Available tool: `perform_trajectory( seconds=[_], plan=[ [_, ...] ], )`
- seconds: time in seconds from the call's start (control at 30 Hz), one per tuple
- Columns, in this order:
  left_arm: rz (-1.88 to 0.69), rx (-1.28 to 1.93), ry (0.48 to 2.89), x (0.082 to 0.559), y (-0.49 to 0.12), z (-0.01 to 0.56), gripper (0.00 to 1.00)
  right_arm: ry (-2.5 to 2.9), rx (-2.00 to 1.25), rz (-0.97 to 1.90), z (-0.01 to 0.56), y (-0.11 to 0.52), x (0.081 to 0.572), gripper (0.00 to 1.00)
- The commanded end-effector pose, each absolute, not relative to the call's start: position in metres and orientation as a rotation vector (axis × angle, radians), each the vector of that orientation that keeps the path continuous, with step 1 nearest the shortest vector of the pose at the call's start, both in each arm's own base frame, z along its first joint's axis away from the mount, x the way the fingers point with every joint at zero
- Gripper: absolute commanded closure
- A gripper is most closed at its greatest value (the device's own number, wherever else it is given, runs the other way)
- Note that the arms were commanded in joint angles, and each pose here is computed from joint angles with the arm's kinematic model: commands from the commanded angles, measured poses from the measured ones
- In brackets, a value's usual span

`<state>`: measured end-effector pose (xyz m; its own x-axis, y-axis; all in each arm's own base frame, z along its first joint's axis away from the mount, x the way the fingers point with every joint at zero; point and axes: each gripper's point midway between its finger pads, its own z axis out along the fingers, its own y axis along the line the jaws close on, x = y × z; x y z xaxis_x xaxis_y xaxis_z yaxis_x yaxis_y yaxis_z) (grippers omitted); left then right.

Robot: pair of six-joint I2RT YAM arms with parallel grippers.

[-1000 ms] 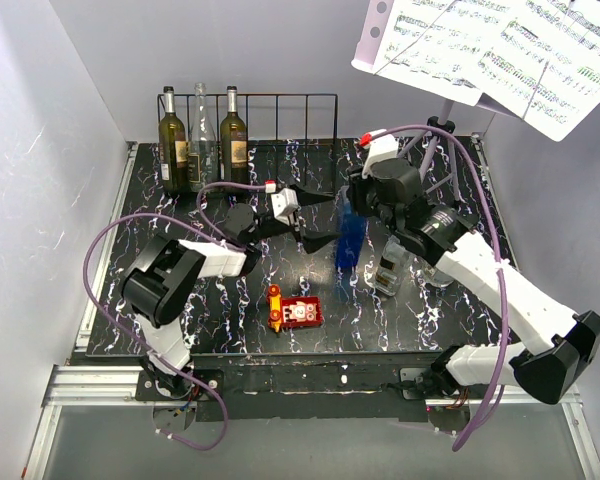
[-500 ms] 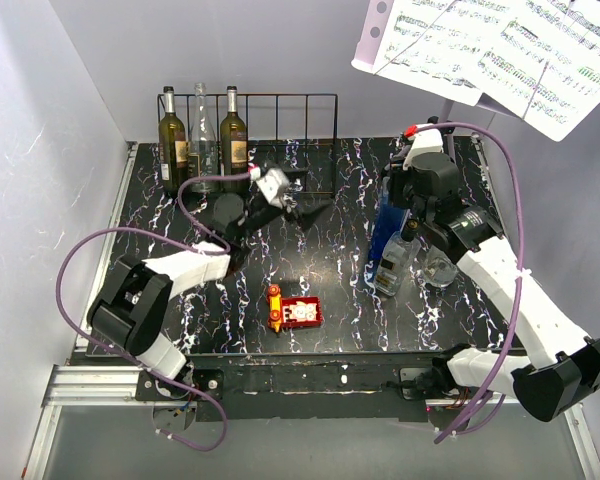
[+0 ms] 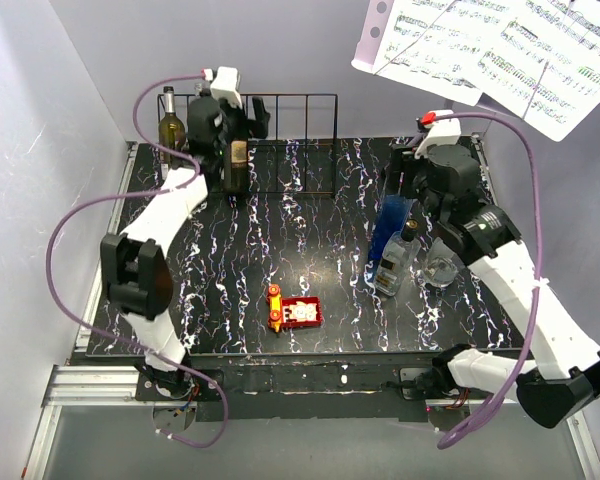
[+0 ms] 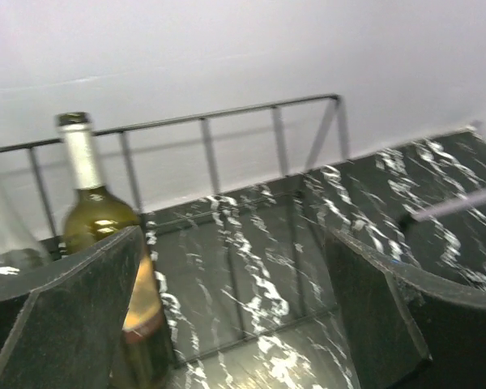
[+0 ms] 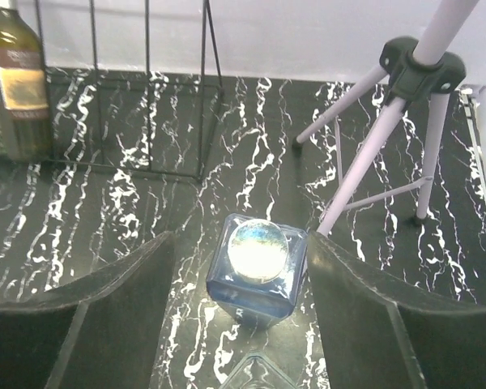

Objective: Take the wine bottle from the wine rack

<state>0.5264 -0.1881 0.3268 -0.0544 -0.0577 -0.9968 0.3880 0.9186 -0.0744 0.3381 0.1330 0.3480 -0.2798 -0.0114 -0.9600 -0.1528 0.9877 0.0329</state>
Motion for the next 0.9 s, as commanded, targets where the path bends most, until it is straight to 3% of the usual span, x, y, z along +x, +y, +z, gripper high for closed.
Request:
perform_trajectory(
  seconds=[0.0,0.37,0.63,0.73,0.87],
  plan=[
    [-0.241,0.157,1.835,0.573,-0.145,0.287,0.08,1.736,-0.091,0.238,0.402,0.130,0.317,0.26],
    [-0.207,0.003,1.796,0.661,-0.103,0.277,0.15,1.651,-0.129,0.398,0.430,0.136,0.280,0.28],
    [-0.324,0.121,1.725,0.692,-0.119,0.255,0.24,1.653,-0.137,0.428,0.425,0.146,0.287,0.29],
    [-0.271,0.114,1.703,0.700,-0.112,0.253,0.33,1.668,-0.150,0.438,0.420,0.151,0.289,0.30],
    [-0.250,0.143,1.668,0.707,-0.112,0.250,0.34,1.680,-0.156,0.439,0.416,0.154,0.291,0.30]
  ],
)
